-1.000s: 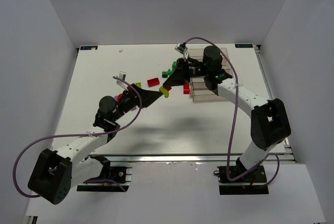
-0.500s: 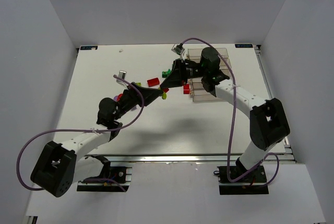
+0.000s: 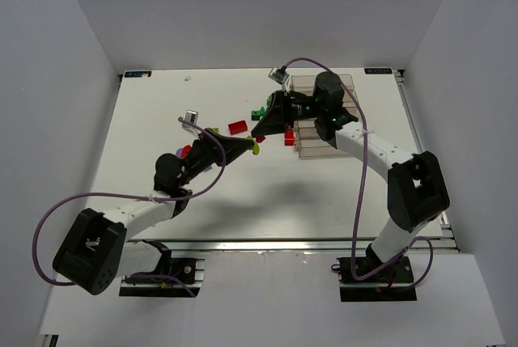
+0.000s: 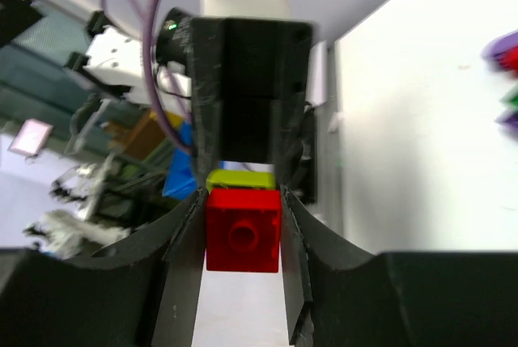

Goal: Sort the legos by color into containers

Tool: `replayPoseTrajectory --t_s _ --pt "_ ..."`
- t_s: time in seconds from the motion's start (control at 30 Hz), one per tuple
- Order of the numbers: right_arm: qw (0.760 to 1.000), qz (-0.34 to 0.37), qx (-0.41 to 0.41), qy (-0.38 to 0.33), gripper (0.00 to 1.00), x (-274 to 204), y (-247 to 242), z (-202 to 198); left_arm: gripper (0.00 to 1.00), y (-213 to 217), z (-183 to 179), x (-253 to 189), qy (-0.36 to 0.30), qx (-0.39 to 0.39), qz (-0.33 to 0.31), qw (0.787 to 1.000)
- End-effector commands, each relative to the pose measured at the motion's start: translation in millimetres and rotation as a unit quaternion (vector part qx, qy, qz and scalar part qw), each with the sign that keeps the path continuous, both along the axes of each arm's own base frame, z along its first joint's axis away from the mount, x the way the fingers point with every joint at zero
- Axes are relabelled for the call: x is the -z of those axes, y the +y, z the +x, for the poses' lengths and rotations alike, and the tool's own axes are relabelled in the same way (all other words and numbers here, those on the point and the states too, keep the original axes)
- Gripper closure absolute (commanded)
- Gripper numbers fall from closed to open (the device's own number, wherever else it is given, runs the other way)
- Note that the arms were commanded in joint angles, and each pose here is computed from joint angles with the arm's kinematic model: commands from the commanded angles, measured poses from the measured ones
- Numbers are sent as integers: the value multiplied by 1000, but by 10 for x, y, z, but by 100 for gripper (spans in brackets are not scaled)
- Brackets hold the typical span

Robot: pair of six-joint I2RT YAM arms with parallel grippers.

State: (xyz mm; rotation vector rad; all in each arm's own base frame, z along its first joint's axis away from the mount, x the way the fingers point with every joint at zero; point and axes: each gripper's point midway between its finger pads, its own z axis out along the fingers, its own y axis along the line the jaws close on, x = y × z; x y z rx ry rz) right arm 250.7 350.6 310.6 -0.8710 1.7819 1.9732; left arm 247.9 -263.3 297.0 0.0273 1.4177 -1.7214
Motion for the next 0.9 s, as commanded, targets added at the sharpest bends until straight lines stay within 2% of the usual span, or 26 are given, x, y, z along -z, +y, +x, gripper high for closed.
replayPoseTrajectory --t_s 0.0,0.1,0.13,0.2,0.23,0.27,0.33,0.37,0.4,0.43,0.53,0.63,0.87 --pt "996 11 58 -72 100 -113 -285 472 100 33 -191 -127 -35 17 -5 999" --pt "993 -20 94 -67 100 25 -500 715 100 50 -200 -37 -25 12 7 1000" --pt "987 -31 115 -110 100 109 -552 847 100 48 -200 0 -19 12 11 1000" --pt "979 -91 152 -98 100 309 -710 981 100 48 -183 65 -9 8 20 1000" --pt "956 -140 201 -161 100 483 -816 1216 100 39 -146 173 8 3 38 999" --pt "940 -184 228 -175 100 602 -918 1316 100 43 -99 219 16 -8 49 999" --pt "907 -269 275 -171 100 894 -1157 1438 100 44 -5 285 17 -28 82 996" --pt "872 -324 312 -194 100 1061 -1379 1599 100 44 37 439 46 -33 107 993" --pt "854 -356 333 -183 100 1197 -1542 1646 100 54 79 471 53 -43 117 991" --pt "824 -394 365 -181 100 1294 -1738 1735 100 57 106 511 58 -47 134 988" --pt "792 -441 388 -166 100 1503 -2040 1762 100 70 153 481 57 -60 144 986" --pt "772 -473 394 -158 100 1665 -2193 1725 100 58 191 485 62 -61 153 984" --pt "760 -504 388 -128 100 2015 -2318 1688 100 -64 291 553 71 -51 167 982"
